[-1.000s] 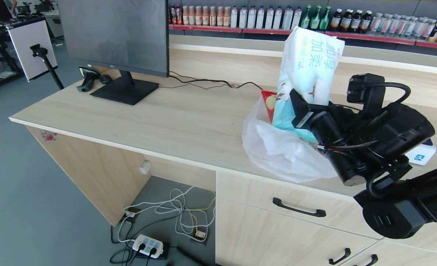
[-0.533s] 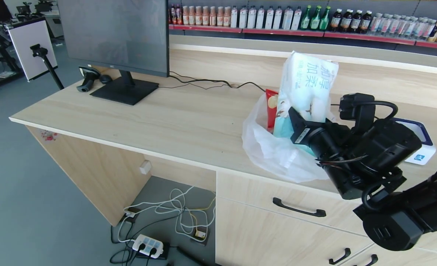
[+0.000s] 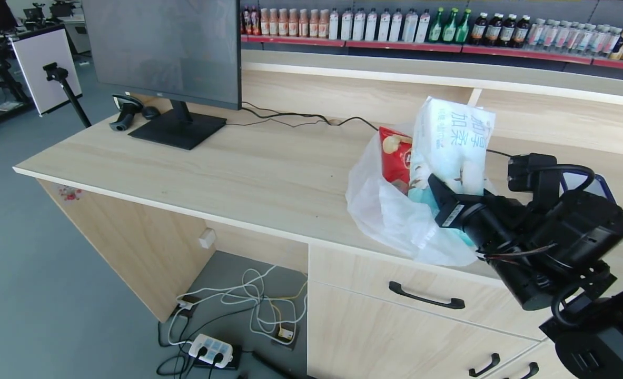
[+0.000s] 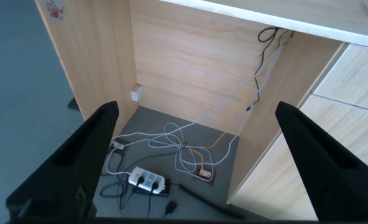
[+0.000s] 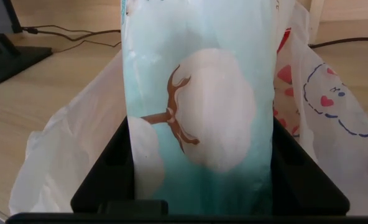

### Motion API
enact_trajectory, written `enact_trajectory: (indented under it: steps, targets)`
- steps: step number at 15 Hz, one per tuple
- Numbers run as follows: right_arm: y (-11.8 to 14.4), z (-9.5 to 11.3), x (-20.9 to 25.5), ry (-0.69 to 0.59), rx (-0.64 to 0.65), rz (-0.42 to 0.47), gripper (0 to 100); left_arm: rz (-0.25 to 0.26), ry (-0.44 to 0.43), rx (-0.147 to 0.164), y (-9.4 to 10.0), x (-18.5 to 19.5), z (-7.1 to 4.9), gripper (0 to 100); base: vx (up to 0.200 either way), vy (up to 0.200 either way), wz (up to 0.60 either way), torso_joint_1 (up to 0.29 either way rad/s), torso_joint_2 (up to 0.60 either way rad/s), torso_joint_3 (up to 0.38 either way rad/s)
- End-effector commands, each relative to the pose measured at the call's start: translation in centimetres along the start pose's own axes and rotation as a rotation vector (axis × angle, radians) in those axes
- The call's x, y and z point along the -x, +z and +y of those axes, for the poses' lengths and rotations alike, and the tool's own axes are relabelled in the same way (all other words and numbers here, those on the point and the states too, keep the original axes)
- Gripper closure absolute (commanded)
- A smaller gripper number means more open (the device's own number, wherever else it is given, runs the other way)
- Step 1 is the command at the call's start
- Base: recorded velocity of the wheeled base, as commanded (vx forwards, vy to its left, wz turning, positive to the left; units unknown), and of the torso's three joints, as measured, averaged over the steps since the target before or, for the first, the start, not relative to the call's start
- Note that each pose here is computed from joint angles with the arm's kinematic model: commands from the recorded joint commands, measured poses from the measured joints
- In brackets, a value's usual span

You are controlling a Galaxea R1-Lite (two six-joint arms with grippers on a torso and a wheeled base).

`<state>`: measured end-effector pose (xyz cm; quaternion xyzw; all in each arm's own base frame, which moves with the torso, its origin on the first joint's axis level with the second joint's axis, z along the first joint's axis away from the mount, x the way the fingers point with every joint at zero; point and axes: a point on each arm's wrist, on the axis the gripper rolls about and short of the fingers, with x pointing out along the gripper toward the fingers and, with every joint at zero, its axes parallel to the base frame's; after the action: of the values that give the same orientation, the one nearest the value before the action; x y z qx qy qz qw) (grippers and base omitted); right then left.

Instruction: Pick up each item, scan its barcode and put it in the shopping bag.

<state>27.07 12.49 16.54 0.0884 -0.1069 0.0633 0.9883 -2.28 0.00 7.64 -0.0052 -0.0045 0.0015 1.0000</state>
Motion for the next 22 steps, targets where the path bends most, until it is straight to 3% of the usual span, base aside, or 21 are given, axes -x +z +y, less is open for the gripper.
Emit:
enact_trajectory:
  steps: [1, 5, 8, 11, 13, 22]
  targets:
    - [-0.2, 0.4, -0.8, 0.004, 0.001, -0.011, 100, 0.0, 0.002, 0.0, 0.0, 0.0, 0.0, 0, 0.0, 0.0, 0.0, 0.0, 0.0, 0.0]
    - [-0.7, 4.1, -0.4, 0.107, -0.015, -0.002, 100, 0.0, 0.0, 0.0, 0.0, 0.0, 0.0, 0, 0.0, 0.0, 0.0, 0.0, 0.0, 0.0]
    - [-0.8, 5.3, -1.4, 0.134, -0.011, -0.028, 100, 0.0, 0.0, 0.0, 0.0, 0.0, 0.0, 0, 0.0, 0.0, 0.0, 0.0, 0.0, 0.0]
    - [-1.8, 3.4, -2.1, 0.074, 0.016, 0.002, 100, 0.0, 0.0, 0.0, 0.0, 0.0, 0.0, 0, 0.0, 0.0, 0.0, 0.0, 0.0, 0.0]
    - [-2.2, 0.8, -2.4, -0.006, 0.028, 0.02, 100, -0.002, 0.0, 0.0, 0.0, 0.0, 0.0, 0, 0.0, 0.0, 0.0, 0.0, 0.0, 0.0]
    - [-2.2, 0.4, -2.3, -0.02, 0.009, 0.02, 100, -0.002, 0.002, 0.002, 0.0, 0.0, 0.0, 0, 0.0, 0.0, 0.0, 0.0, 0.0, 0.0]
